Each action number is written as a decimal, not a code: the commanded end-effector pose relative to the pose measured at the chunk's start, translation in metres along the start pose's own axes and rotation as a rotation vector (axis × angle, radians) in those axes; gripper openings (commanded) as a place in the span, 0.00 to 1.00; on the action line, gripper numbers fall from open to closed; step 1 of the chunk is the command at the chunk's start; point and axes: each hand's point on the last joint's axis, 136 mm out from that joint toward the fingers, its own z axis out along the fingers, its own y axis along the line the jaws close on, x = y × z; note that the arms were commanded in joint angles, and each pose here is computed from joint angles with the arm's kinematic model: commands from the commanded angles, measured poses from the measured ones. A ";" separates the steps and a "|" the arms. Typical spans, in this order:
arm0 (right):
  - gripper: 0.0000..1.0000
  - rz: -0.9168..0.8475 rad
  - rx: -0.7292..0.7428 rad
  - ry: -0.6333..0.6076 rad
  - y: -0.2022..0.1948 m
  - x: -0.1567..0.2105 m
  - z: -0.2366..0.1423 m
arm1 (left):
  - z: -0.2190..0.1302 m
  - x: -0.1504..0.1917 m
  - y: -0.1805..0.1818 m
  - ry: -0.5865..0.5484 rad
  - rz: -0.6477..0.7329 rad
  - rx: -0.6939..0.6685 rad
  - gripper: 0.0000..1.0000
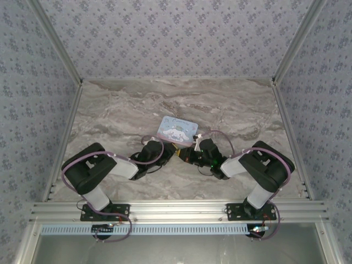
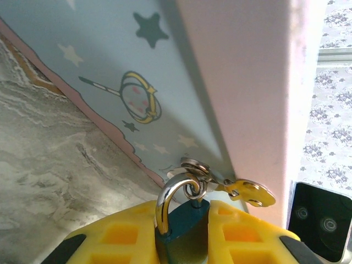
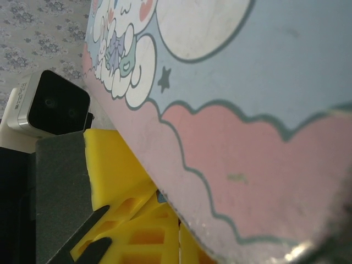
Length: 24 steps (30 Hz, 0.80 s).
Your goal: Unlock a padlock with a key
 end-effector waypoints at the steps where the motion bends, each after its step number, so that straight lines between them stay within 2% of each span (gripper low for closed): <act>1: 0.19 -0.050 -0.054 -0.007 0.013 0.000 -0.002 | -0.001 0.003 -0.008 0.003 0.005 0.031 0.00; 7: 0.34 -0.168 0.022 0.000 0.004 0.003 -0.014 | -0.005 0.002 -0.014 0.000 0.023 0.042 0.00; 14: 0.47 -0.365 0.155 -0.036 -0.010 -0.001 -0.042 | -0.009 0.001 -0.021 -0.001 0.033 0.051 0.00; 18: 0.55 -0.569 0.211 -0.062 -0.003 -0.004 -0.059 | -0.012 0.001 -0.025 0.000 0.026 0.059 0.00; 24: 0.72 -0.937 0.214 -0.160 0.033 -0.006 -0.083 | -0.016 0.000 -0.027 -0.001 -0.008 0.048 0.00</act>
